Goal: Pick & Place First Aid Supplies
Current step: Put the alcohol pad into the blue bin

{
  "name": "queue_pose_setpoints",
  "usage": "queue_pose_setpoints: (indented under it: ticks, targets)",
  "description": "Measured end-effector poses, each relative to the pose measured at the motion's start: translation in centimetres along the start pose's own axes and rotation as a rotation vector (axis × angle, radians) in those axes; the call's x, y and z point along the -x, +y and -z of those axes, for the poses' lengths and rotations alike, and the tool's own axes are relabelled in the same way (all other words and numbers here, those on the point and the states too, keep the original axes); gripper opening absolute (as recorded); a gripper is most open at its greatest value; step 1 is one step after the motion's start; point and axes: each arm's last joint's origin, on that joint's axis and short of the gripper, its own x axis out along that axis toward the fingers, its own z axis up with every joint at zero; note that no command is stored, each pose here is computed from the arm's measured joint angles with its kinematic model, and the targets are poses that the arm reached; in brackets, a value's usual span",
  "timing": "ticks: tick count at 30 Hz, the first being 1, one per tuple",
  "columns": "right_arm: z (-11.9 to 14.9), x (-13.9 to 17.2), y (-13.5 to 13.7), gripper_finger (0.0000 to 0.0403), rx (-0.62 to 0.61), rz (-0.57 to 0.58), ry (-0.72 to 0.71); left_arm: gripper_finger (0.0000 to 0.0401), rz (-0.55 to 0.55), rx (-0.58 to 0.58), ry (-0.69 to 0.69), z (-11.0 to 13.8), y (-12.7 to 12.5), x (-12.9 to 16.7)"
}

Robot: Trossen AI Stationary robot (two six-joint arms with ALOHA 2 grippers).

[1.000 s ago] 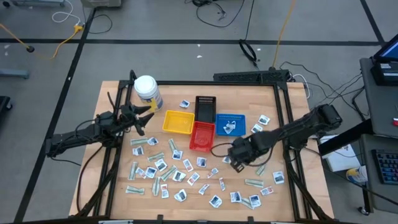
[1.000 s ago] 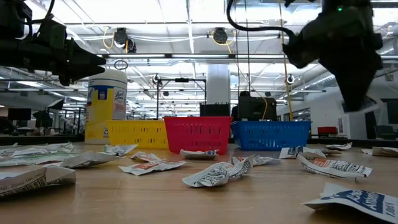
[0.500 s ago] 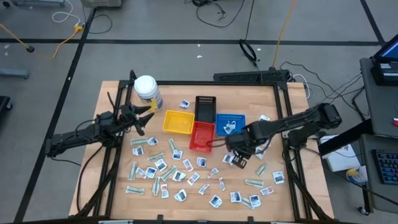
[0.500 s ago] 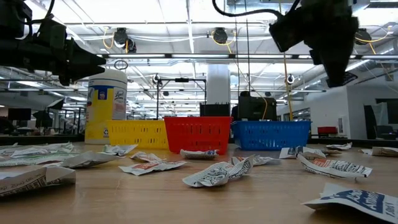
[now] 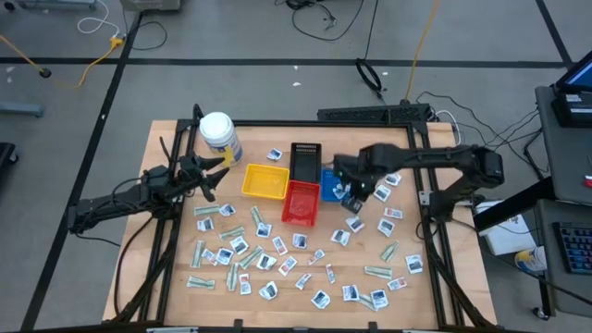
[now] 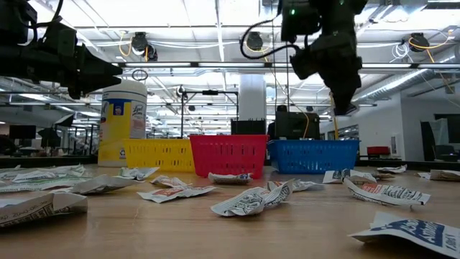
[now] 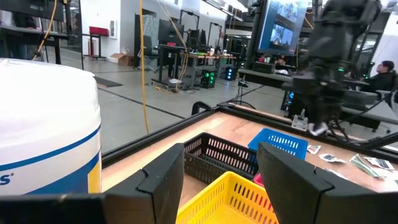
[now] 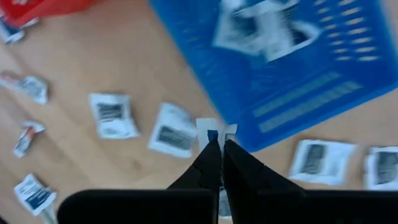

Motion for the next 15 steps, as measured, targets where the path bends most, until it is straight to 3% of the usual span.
queue_pose_setpoints:
  ticks: [8, 15]
  targets:
    - [-1.7, 0.4, -3.8, 0.0002, -0.029, 0.013, -0.038, 0.0209, 0.0, 0.0, 0.0, 0.0, 0.0, 0.0]
    - [-2.6, -3.0, -4.5, 0.0002, -0.01, 0.04, -0.066, 0.0209, 0.0, 0.0, 0.0, 0.0, 0.0, 0.0]
